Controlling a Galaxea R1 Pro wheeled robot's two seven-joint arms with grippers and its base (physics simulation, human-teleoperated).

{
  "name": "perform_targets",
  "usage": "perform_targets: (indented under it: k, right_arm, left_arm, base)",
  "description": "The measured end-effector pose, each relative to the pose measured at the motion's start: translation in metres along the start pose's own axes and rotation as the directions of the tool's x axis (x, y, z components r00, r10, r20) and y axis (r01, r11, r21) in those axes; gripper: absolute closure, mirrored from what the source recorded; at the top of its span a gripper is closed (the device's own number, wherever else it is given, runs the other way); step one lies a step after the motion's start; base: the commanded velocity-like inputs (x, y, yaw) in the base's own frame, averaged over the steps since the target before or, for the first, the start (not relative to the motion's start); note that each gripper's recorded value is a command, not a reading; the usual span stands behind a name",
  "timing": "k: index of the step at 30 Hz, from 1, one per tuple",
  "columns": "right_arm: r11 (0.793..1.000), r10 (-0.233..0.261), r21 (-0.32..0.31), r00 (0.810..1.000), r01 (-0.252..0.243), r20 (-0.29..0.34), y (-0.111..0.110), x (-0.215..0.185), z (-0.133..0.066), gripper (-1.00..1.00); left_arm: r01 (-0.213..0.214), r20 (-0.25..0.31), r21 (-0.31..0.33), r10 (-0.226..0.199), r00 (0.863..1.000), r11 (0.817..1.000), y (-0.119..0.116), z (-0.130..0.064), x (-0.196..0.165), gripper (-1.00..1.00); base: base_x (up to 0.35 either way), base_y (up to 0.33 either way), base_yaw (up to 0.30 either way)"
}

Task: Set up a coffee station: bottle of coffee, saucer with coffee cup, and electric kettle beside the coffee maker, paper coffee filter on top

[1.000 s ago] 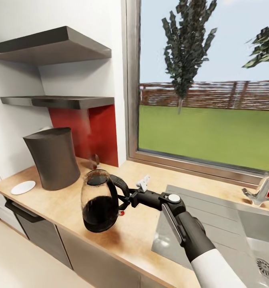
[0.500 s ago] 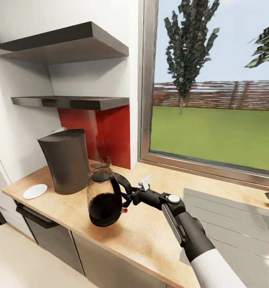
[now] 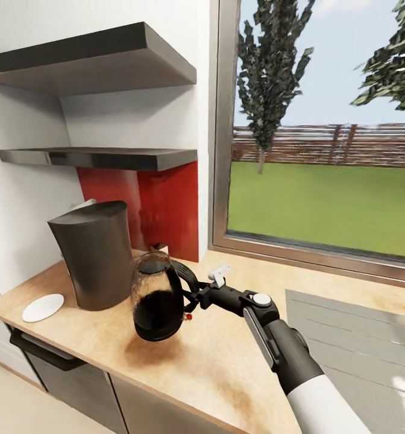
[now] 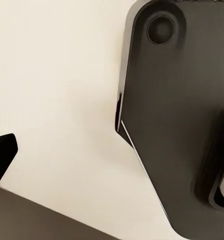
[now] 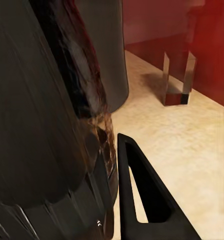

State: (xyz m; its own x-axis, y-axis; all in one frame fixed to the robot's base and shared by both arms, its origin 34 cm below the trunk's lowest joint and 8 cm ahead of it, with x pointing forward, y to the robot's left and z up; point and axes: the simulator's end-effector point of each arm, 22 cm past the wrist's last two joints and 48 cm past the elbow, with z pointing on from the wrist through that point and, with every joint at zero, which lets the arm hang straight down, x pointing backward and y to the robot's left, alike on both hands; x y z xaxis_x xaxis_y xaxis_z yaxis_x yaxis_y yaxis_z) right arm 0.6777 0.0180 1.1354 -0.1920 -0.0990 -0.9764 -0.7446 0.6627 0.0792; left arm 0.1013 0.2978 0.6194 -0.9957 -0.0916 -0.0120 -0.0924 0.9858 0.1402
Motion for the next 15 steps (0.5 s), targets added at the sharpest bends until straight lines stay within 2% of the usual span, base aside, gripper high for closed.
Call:
perform_targets:
  k: [6,11,15]
  right_arm:
    - [1.0,0.002,0.001,1.0,-0.002,-0.005,-0.001,0.004,0.001,1.0]
    - [1.0,-0.018,0.003,0.999,0.018,0.026,-0.004,0.012,0.005,1.0]
    - [1.0,-0.01,0.004,1.0,0.01,0.016,-0.006,0.021,0.006,1.0]
  left_arm:
    - [0.001,-0.001,-0.001,-0.001,1.0,1.0,0.001,0.0,0.0,-1.0]
    - [0.001,-0.003,-0.003,-0.001,1.0,1.0,0.002,0.0,0.0,-1.0]
    - [0.001,-0.003,-0.003,-0.001,1.0,1.0,0.002,0.0,0.001,-1.0]
  base:
    - [0.019,0.02,-0.023]
    - [0.005,0.002,-0.002]
    - [0.135,0.083,0.0]
